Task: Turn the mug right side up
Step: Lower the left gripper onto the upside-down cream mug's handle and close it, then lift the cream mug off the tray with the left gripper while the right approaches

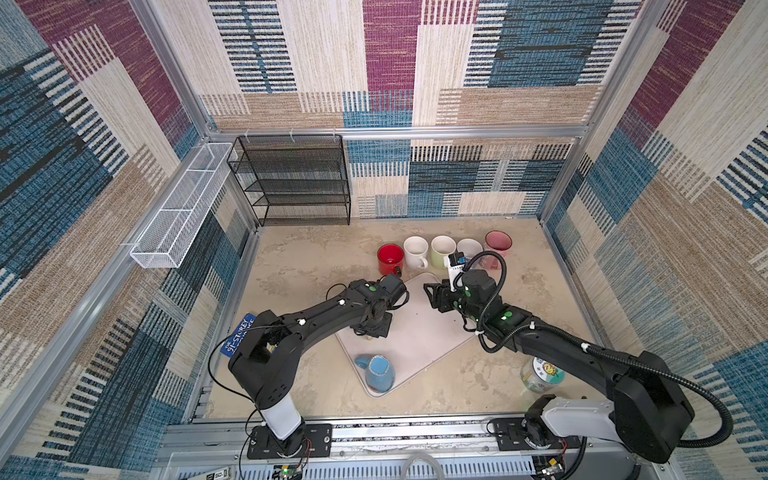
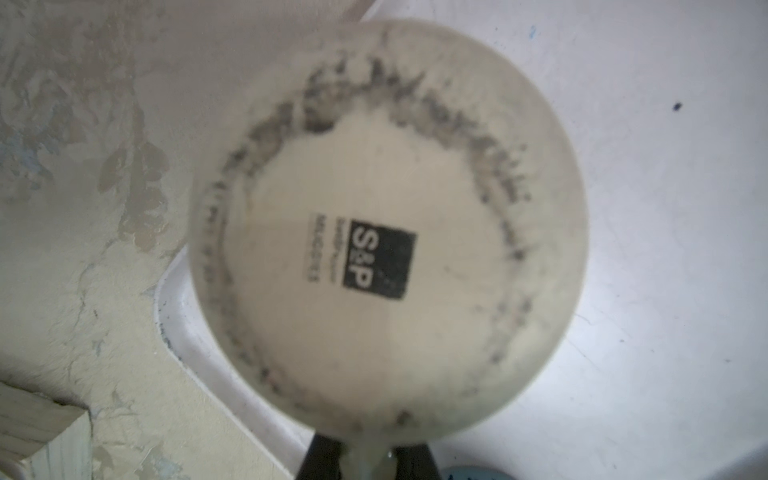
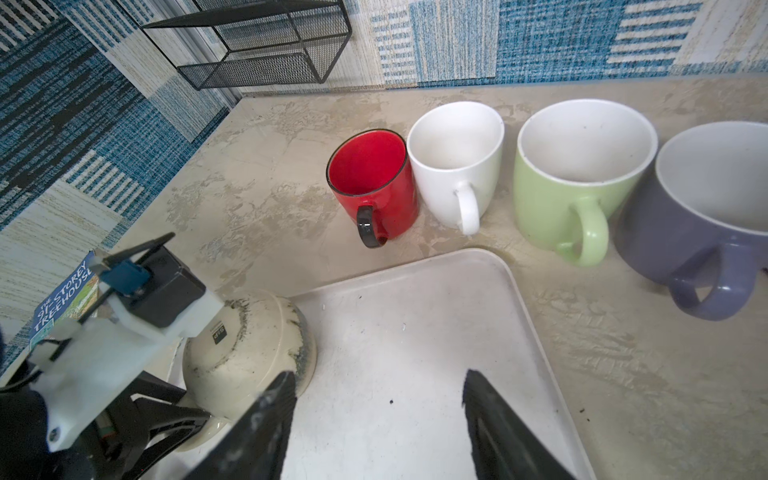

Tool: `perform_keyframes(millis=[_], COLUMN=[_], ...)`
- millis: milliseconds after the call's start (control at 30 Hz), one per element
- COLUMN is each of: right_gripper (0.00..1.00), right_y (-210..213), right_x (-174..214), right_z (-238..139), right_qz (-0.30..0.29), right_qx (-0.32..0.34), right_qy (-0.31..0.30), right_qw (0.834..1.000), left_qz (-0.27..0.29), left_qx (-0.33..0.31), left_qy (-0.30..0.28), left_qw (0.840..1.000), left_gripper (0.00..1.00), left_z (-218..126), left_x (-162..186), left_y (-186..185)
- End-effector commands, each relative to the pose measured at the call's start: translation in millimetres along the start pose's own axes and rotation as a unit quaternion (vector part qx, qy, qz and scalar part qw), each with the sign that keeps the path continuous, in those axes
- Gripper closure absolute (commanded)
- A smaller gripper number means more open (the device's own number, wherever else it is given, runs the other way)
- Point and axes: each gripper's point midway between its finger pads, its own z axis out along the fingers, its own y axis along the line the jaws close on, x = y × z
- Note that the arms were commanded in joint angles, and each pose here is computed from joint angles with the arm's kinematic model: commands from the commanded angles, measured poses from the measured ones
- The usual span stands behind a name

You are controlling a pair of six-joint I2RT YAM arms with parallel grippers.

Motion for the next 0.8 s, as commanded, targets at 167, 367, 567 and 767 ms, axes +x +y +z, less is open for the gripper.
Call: perform_keyframes(millis=[167,367,567,767], right_gripper=[0.33,0.33,0.34,0.34], right_y=[12,13,12,13], right_x=[-12,-7,-5,-2], right_z=[-8,-12,-18,-21], right_qz=[0.010,0.023,0.029,0.048], right_qx=[-0.038,-0.064,-0.075,-0.113], right_qy=[-0.026,-0.017,-0.015,-0.009], right_qw=[0.999,0.998,0.997,0.992], left_qz=[0.003,0.004,0.000,-0.005], left_qx=[0.021,0.032,0.047,0.072], left_qy=[-0.037,-0.051,-0.077,-0.117], left_qw=[0.999,0.998,0.996,0.991], left_gripper=[1.00,1.00,1.00,1.00], left_z=[-25,-36,-52,-76], left_x=[-12,-16,-23,-38], left_y=[0,1,1,1])
